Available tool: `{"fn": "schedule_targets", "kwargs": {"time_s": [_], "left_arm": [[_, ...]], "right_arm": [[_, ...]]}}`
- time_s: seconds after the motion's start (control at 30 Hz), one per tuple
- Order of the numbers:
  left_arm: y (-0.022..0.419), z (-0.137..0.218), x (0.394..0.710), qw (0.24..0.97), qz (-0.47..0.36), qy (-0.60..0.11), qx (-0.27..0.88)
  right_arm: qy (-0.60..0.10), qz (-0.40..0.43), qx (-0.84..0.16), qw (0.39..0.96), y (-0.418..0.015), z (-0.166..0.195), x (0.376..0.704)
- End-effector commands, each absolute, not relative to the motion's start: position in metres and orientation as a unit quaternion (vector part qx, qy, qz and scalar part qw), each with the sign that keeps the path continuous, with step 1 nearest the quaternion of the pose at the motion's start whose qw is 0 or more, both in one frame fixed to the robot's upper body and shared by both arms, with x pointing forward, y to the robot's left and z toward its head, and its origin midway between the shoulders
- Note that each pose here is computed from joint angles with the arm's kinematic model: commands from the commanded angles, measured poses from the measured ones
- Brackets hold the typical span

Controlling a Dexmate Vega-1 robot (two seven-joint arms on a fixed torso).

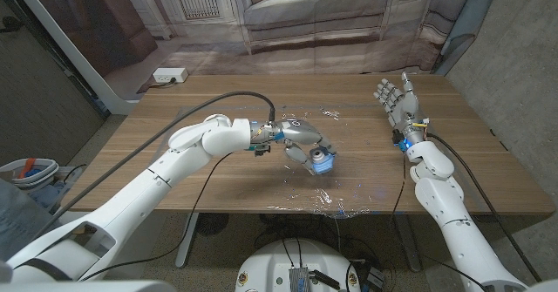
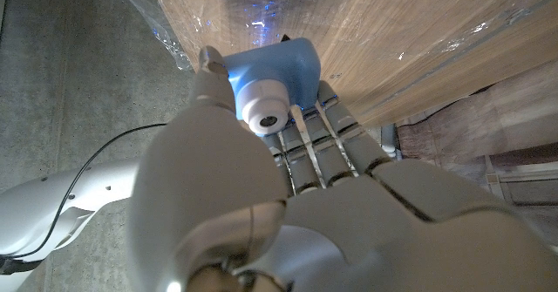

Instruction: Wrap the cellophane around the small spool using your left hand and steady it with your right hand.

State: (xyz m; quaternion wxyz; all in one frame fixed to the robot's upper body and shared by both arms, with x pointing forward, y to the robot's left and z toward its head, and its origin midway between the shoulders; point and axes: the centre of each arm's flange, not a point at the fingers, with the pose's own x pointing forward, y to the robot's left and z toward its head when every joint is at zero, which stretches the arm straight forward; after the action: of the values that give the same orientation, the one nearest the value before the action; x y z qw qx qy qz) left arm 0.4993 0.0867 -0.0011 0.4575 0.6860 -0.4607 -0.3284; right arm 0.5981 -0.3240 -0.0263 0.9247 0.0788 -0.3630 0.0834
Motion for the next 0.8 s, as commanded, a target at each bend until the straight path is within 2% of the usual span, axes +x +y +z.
{"fn": "schedule_targets", "kwargs": {"time_s": [0.03, 0.5, 0.8], "left_arm": [[0.112, -0.012, 0.492, 0.454, -0.331, -0.450, 0.694], [0.106, -0.027, 0.503, 0.431, -0.296, -0.460, 0.718], [0.100, -0.031, 0.506, 0.430, -0.307, -0.451, 0.719]], "right_arm": [[-0.360, 0.076, 0.074, 0.927, -0.309, -0.028, 0.592], [-0.359, 0.062, 0.077, 0.928, -0.309, -0.041, 0.576], [-0.358, 0.053, 0.094, 0.928, -0.316, -0.055, 0.567]]}}
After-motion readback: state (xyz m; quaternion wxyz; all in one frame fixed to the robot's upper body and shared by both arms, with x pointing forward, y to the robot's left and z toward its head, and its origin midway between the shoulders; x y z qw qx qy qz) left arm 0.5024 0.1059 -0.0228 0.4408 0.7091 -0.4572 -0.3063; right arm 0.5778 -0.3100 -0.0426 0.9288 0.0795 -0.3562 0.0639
